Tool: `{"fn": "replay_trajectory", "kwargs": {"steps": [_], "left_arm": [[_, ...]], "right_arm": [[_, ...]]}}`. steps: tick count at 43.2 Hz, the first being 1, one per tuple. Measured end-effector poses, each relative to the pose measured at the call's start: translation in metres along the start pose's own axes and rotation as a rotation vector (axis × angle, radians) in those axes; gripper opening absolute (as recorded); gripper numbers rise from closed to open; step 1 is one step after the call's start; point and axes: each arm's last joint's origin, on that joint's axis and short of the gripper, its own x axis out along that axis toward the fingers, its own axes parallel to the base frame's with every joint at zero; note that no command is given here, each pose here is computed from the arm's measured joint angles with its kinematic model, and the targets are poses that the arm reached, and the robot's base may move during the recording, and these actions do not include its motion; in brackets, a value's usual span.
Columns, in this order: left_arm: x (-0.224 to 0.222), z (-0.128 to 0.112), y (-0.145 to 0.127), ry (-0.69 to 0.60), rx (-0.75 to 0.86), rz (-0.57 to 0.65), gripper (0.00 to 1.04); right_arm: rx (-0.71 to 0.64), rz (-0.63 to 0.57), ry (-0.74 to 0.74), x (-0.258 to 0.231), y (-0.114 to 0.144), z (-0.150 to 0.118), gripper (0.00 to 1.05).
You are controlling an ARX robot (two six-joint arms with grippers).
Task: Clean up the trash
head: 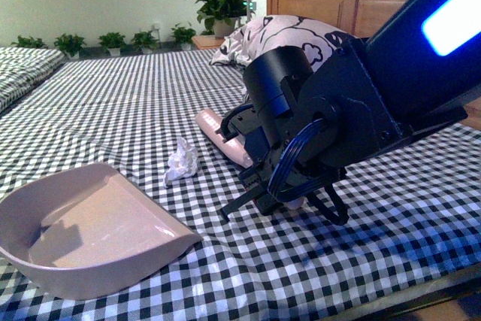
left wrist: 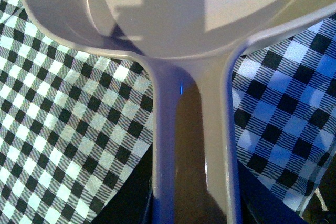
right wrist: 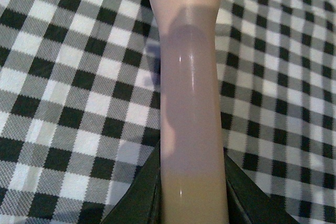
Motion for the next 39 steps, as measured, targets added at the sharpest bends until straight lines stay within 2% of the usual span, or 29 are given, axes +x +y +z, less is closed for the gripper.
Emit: {"fn": "replay_trajectory", "kwargs": {"steps": [5,8,18,22,24,29,33,39], "left_arm": [[0.0,0.0,0.0,0.0,0.0,0.0,0.25],[0.0,0.0,0.0,0.0,0.0,0.0,0.25],[0.0,0.0,0.0,0.0,0.0,0.0,0.25],[0.0,0.0,0.0,0.0,0.0,0.0,0.25],[0.0,0.0,0.0,0.0,0.0,0.0,0.25],[0.0,0.0,0.0,0.0,0.0,0.0,0.25],[0.0,0.0,0.0,0.0,0.001,0.0,0.25],[0.0,0.0,0.0,0.0,0.001,0.0,0.25]], "right_arm": [[-0.022,0.041,0.038,0.001,0.006,-0.003,0.2],[-0.029,0.105,0.066,-0.002,0.009,-0.003,0.2],[-0.008,0.408,0.119,-0.035,0.0,-0.002,0.2],[0.021,0.571,0.077,-0.063,-0.016,0.002,0.2],[0.025,0.612,0.039,-0.079,-0.026,0.007,0.2],[0.047,0.562,-0.048,-0.108,-0.06,0.02,0.2],[0.08,0.474,-0.085,-0.116,-0.087,0.023,0.2],[0.134,0.388,-0.086,-0.109,-0.103,0.014,0.2]]}}
